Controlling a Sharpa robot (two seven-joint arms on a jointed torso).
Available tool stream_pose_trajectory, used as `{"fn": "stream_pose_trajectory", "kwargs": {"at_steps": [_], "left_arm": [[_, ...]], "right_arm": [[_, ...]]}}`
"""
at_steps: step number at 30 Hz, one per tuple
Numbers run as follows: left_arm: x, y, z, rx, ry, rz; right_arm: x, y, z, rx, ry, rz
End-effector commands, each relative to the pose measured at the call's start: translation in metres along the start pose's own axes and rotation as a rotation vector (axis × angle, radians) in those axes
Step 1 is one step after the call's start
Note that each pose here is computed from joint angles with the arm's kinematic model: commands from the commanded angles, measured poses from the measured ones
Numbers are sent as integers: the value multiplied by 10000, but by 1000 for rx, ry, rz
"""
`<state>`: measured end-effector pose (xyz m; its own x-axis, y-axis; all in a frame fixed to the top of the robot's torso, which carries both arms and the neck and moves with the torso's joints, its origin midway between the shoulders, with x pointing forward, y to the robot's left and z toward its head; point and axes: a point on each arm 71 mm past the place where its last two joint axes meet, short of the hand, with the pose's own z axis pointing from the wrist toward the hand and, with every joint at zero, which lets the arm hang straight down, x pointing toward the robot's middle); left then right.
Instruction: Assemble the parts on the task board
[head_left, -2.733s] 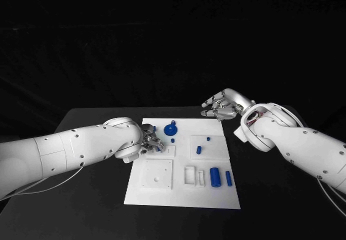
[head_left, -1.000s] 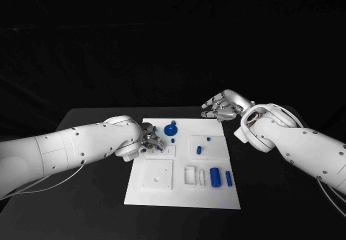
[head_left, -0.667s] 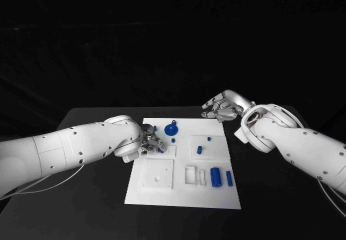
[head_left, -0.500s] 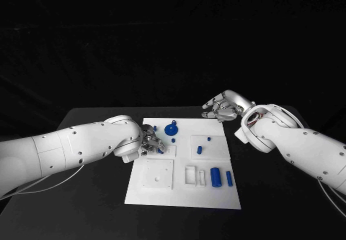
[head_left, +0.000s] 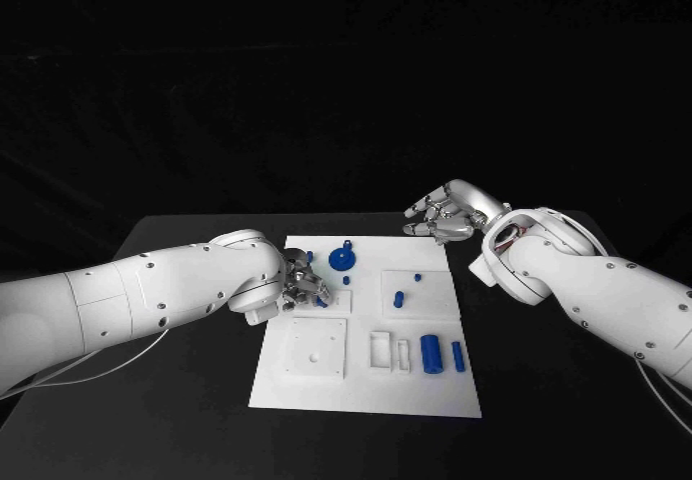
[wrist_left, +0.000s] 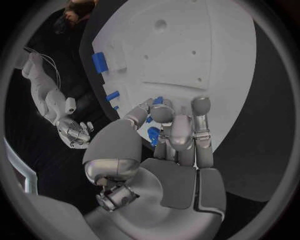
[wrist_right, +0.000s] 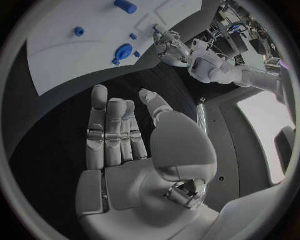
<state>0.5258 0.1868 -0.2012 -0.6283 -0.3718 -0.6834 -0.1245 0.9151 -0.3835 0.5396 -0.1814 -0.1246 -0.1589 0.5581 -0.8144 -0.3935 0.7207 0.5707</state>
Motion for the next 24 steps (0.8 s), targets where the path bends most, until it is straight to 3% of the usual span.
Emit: {"fn": "stream_pose_trajectory", "kwargs": {"at_steps": [1,9,24], "left_arm": [[-17,-26,-11,21,-37,22],[-23,-50,-34,41,-75,33],[-5,-88,-26,46,-71,49]], "right_arm": [[12,7,0,-7,11,-6],[14,3,-2,-6,11,-6],[19,2,-2,-5,11,-6]]}}
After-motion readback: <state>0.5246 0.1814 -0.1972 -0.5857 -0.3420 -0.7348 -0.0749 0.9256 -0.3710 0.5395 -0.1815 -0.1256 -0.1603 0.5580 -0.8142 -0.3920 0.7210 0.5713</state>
